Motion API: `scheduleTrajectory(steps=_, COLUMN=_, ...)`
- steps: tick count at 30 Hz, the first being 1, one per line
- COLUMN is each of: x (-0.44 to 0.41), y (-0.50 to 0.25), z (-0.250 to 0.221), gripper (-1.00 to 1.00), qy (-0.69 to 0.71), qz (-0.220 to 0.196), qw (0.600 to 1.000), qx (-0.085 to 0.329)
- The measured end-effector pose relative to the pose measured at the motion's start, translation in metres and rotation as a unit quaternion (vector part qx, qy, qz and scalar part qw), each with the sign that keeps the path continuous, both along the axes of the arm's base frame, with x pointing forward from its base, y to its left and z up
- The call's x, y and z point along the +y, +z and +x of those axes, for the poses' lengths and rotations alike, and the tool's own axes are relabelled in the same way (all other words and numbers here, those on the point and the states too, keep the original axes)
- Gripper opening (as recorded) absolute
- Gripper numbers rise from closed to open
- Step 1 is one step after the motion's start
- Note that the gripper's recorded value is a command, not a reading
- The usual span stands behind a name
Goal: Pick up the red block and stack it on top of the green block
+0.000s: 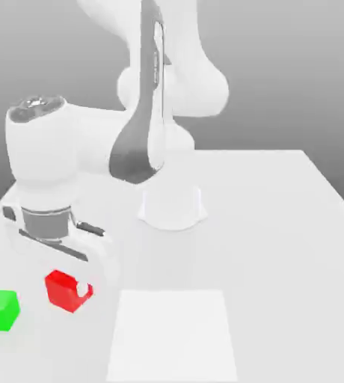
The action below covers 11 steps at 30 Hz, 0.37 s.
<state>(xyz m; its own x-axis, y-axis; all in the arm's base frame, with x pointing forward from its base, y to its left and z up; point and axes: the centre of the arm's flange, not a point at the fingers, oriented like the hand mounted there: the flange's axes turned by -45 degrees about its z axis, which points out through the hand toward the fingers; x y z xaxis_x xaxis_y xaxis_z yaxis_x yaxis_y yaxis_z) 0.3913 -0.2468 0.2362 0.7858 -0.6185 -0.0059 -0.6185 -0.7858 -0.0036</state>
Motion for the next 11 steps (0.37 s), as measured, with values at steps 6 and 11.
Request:
scheduleTrajectory(steps=6, x=-0.067, y=-0.032, z=-0.025, gripper=-1.0, qy=-0.053, qz=-0.003, qw=0.999, qx=-0.002)
scheduleTrajectory(steps=11, x=-0.067, y=-0.052, z=-0.027, gripper=1.0, qy=-0.054, qz=-0.003, qw=0.999, qx=-0.001)
